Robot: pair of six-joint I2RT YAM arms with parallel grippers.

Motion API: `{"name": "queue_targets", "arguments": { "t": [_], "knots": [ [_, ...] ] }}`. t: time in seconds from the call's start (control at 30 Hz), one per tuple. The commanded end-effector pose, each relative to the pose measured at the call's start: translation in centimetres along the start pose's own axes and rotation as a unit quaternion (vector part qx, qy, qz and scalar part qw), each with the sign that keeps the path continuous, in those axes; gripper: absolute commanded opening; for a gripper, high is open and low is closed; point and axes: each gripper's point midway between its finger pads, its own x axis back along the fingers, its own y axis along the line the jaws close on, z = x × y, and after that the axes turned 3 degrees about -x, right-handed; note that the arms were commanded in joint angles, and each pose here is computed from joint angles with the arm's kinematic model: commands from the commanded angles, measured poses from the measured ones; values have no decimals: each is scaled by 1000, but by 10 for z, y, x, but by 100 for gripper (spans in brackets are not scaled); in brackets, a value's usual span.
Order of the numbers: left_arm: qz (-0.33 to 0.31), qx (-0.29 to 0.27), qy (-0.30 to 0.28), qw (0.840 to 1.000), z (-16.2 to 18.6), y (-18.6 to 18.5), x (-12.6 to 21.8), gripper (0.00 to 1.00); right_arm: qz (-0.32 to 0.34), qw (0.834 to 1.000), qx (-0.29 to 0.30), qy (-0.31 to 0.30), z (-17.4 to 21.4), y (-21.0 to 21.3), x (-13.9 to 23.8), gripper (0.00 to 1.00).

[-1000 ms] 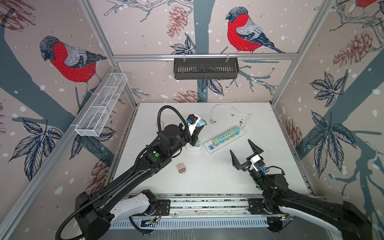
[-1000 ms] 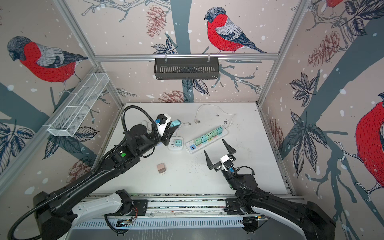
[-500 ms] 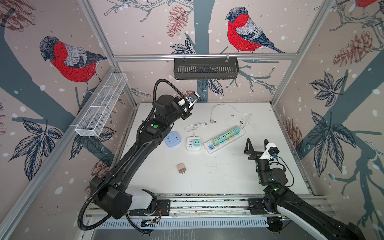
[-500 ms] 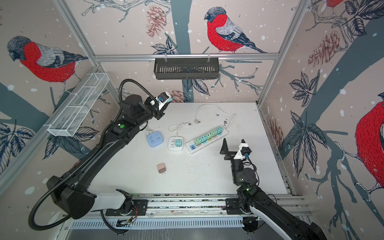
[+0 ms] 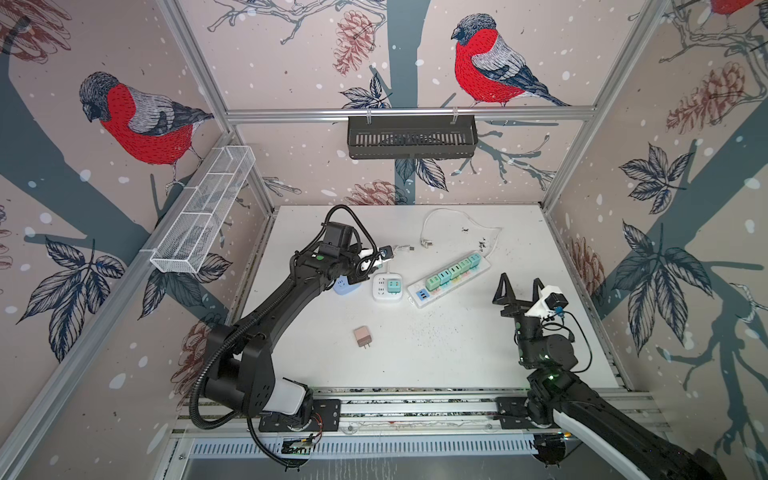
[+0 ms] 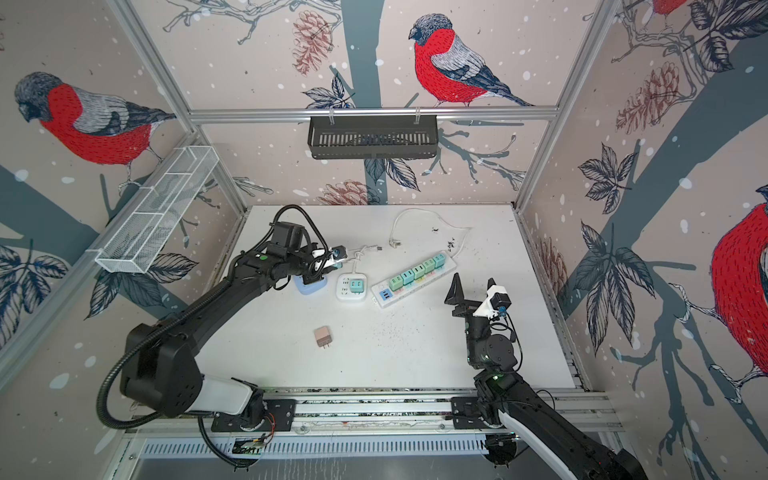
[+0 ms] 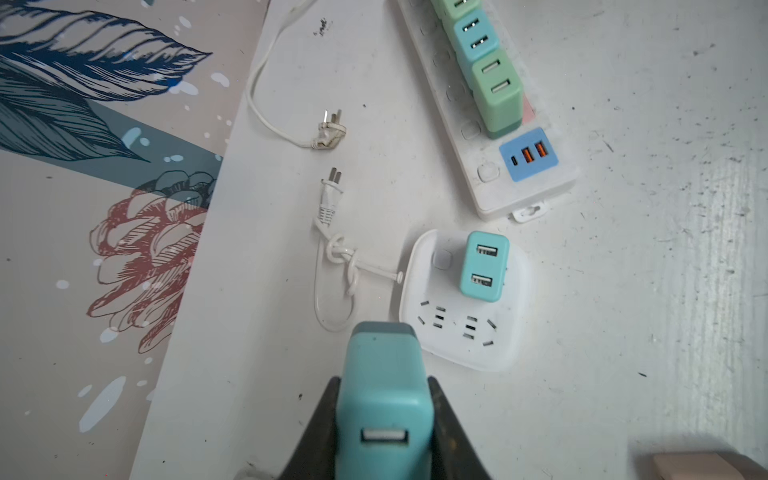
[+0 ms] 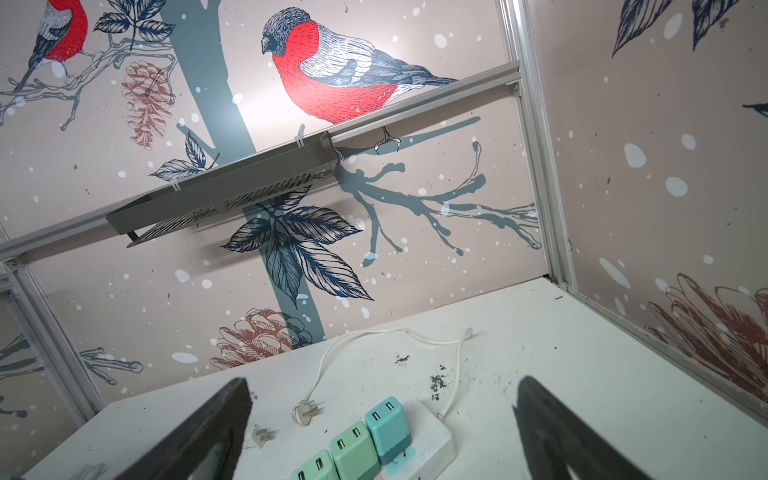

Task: Insert the plug
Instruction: 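Carry the teal plug with the left gripper over the white square socket block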

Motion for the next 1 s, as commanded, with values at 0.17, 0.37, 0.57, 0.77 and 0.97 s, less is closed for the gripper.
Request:
{"name": "queue_targets", "arguments": {
  "t": [0.17,0.37,0.57,0.77,0.97],
  "knots": [
    [102,-175,-33,979,8,-42,-11,0,-2,999,21,48,46,-15,16,100],
    [143,-166,-66,973,6,-55,-25,0,-5,999,21,50,46,-14,14,100],
    [171,-142,-51,974,20,-62,-44,0,-5,998,21,52,46,-14,14,100],
    [201,-117,-54,971,22,-68,-51,0,-5,998,22,55,47,-13,13,100],
    [188,-104,-32,976,28,-62,-56,0,-8,998,24,58,48,-12,12,100]
  ]
}}
